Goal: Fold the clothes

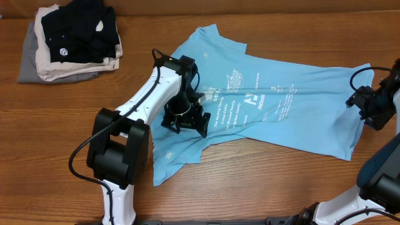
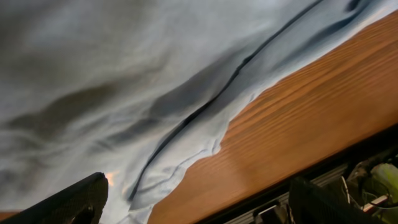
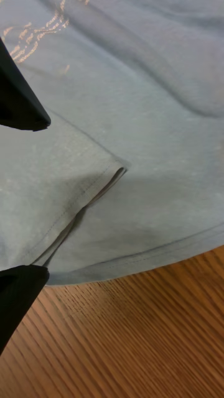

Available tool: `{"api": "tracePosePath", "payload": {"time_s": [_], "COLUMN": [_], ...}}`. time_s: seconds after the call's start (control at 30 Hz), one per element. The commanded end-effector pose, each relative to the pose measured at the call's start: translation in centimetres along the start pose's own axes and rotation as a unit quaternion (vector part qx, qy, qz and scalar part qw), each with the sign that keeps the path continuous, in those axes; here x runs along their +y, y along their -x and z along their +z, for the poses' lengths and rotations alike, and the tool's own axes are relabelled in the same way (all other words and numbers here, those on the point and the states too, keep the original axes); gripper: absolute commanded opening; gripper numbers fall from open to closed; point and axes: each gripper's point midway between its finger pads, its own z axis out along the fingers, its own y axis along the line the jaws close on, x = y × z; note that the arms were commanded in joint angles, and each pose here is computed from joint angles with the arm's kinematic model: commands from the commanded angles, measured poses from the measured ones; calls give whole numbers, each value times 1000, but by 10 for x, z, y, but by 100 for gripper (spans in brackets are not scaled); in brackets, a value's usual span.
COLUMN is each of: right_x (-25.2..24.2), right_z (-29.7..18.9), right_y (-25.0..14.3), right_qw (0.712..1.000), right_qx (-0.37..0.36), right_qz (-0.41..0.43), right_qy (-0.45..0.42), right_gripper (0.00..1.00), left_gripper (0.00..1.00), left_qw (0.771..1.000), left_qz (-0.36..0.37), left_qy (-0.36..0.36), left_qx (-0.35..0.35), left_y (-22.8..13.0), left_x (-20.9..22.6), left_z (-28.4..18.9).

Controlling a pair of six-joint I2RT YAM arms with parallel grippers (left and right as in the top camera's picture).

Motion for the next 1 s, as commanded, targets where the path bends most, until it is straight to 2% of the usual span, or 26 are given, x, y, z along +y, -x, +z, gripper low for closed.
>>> {"api": "tracePosePath", "payload": {"time_s": [0.0, 0.17, 0.33, 0.63, 0.97], "right_x": [-2, -2, -1, -1, -1], "right_z": [-1, -1, -1, -1, -1], "right_y": [1, -1, 0, 0, 1], "right_qw": [1000, 999, 998, 998, 998], "right_qx": [-6, -3, -5, -4, -6], "right_qz": [8, 54, 61, 61, 61], "right_qy": [-3, -3, -1, -1, 0], "right_gripper": [75, 78, 79, 80, 80], "left_gripper": [95, 96, 96, 98, 93], "left_qw": [996, 983, 979, 980, 968], "left_qz": [-65, -149, -187, -196, -241], "left_qy": [65, 89, 74, -15, 5], "left_qx": [-11, -59, -47, 28, 69], "left_y": [0, -13, -48, -79, -107], "left_x": [28, 59, 79, 64, 78], "left_z": [-8, -53, -71, -8, 33]}}
